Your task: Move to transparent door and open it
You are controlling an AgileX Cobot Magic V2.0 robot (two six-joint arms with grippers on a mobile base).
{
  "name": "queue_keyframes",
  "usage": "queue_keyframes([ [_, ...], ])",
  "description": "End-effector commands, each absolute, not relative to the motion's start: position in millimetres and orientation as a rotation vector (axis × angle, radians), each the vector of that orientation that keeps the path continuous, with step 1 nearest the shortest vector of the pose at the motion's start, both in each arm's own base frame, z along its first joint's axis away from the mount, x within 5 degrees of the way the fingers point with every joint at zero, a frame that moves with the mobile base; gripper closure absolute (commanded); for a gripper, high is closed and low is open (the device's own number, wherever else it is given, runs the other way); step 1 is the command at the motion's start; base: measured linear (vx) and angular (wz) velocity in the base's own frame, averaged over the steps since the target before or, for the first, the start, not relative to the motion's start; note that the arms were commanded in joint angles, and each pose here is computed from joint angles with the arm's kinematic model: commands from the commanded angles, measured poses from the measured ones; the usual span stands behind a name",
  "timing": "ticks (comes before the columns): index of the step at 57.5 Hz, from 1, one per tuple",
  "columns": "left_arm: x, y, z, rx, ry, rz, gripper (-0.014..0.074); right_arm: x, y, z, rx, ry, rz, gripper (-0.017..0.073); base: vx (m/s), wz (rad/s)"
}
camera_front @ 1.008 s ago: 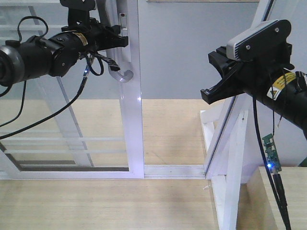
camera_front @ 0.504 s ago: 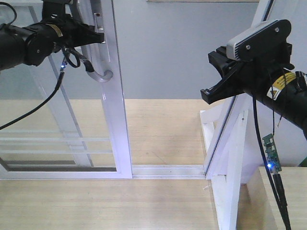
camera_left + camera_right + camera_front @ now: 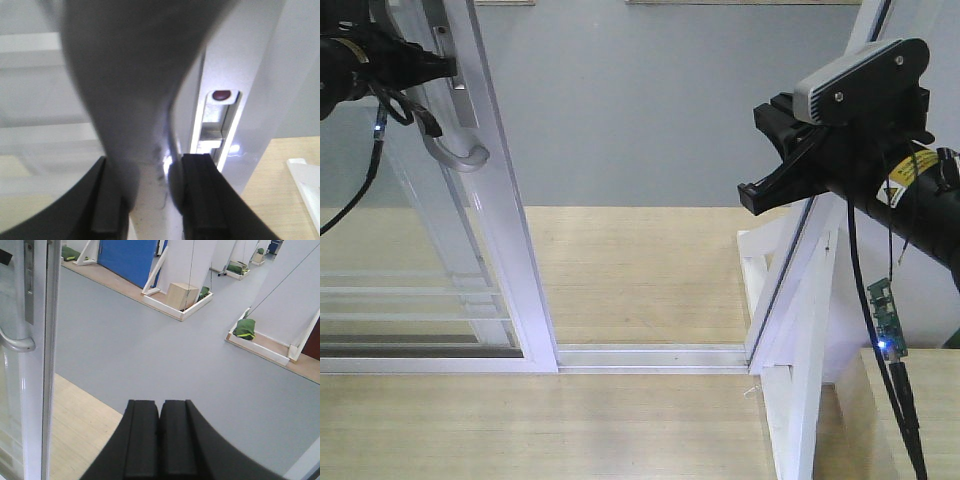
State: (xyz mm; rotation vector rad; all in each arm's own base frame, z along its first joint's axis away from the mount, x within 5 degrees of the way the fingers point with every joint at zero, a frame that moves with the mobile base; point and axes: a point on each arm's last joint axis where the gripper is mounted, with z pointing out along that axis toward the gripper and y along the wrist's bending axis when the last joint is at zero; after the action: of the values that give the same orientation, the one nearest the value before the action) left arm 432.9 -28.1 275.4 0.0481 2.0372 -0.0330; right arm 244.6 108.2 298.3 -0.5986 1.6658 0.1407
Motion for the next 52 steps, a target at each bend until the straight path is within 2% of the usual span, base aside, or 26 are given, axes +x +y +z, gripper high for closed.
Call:
queue_keyframes([
  [1,426.0,-32.2,324.9,0.081,1.845,-0.041,0.0596,242.8,107.7,323.4,-0.563,1.522,0.15,0.0567,0.0,0.0],
  [14,413.4,-15.4,326.2,0.059,1.929,0.017,0.0596,242.8,107.6,322.8,-0.564,1.529,0.149,0.0567,0.0,0.0],
  [21,390.0,-12.6,326.3,0.111,1.933,0.063,0.0596,242.9,107.5,322.5,-0.565,1.532,0.148,0.0567,0.0,0.0],
  [38,304.6,-12.4,321.4,0.173,1.888,0.073,0.0596,237.9,105.0,324.0,-0.562,1.569,0.149,0.0567,0.0,0.0],
  [52,228.2,-9.1,320.5,0.165,1.834,0.074,0.0596,203.2,87.4,349.7,-0.537,1.582,0.132,0.0567,0.0,0.0],
])
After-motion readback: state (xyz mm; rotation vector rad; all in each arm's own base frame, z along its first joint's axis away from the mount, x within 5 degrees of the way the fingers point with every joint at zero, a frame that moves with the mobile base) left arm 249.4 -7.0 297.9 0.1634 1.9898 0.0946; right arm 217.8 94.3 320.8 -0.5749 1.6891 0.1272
